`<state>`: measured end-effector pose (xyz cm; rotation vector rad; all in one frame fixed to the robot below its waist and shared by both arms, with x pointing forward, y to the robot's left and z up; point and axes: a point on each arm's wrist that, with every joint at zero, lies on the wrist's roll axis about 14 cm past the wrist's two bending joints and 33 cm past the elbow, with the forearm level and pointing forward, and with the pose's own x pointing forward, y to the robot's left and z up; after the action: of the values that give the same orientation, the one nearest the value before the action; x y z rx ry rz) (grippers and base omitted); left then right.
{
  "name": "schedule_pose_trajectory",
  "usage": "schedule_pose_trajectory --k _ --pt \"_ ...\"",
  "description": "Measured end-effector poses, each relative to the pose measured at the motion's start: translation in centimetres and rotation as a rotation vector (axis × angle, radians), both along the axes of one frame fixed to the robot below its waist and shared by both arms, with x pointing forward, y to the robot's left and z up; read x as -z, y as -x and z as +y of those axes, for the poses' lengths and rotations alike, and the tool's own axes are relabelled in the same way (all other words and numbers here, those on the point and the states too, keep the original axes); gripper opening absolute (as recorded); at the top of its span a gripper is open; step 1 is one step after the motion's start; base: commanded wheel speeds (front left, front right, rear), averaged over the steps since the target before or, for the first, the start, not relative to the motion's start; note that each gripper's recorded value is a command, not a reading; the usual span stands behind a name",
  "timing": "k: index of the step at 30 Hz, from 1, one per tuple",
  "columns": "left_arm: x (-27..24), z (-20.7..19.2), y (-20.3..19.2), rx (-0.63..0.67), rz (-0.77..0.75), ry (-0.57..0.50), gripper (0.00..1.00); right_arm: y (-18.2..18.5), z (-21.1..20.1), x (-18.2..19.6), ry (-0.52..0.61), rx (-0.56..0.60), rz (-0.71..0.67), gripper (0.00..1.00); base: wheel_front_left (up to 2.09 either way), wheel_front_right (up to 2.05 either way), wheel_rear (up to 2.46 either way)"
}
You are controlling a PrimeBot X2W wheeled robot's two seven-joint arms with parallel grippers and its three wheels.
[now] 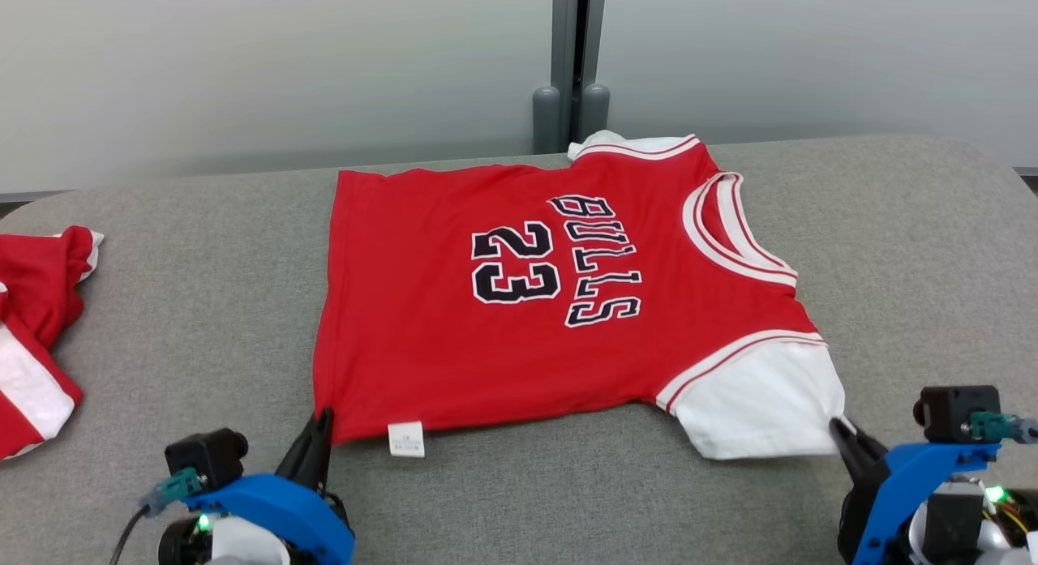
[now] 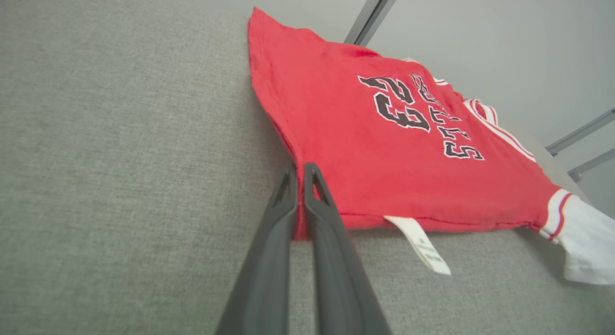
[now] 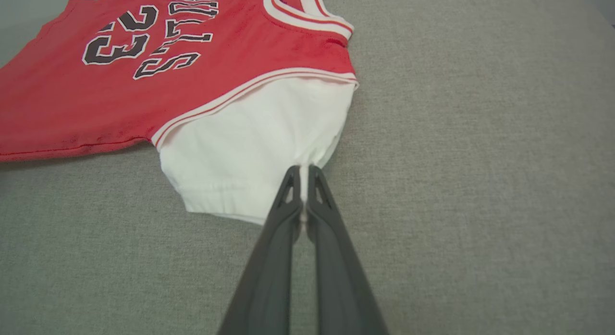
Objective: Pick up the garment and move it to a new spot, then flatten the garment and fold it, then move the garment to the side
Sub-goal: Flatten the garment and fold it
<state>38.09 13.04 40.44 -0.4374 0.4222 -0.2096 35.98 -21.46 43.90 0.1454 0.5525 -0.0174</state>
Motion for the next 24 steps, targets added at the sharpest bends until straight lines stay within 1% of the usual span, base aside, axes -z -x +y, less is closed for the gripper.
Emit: schedule_pose_trajectory --k 5,9,11,15,17,19,21,24 --pt "1.3 0.4 2.4 0.035 0.084 -0.067 0.0 2.6 1.2 1.1 -0.007 -0.042 0.129 0.0 0.0 0.0 0.0" --pt "1.3 0.8 3.6 0.067 0.122 -0.116 0.0 4.0 2.0 1.3 -0.021 -0.072 0.199 0.0 0.0 0.0 0.0" --pt "1.4 0.9 4.3 0.098 0.146 -0.146 0.0 4.9 2.4 1.4 -0.026 -0.089 0.246 0.0 0.0 0.0 0.0" --pt "1.5 1.2 5.9 0.2 0.213 -0.229 0.0 6.7 2.9 1.5 -0.032 -0.124 0.332 0.0 0.0 0.0 0.0" --pt "1.0 1.1 6.3 0.247 0.235 -0.254 0.0 6.6 2.2 0.8 -0.011 -0.123 0.324 0.0 0.0 0.0 0.0" --pt "0.3 1.2 6.1 0.276 0.24 -0.262 0.0 5.8 1.6 -0.3 0.01 -0.117 0.283 0.0 0.0 0.0 0.0" --pt "-0.3 1.5 5.5 0.299 0.238 -0.283 0.0 4.1 0.9 -1.7 0.045 -0.117 0.223 0.0 0.0 0.0 0.0" --pt "-1.8 1.1 3.3 0.324 0.208 -0.279 0.0 1.5 0.8 -3.5 0.07 -0.137 0.148 0.0 0.0 0.0 0.0"
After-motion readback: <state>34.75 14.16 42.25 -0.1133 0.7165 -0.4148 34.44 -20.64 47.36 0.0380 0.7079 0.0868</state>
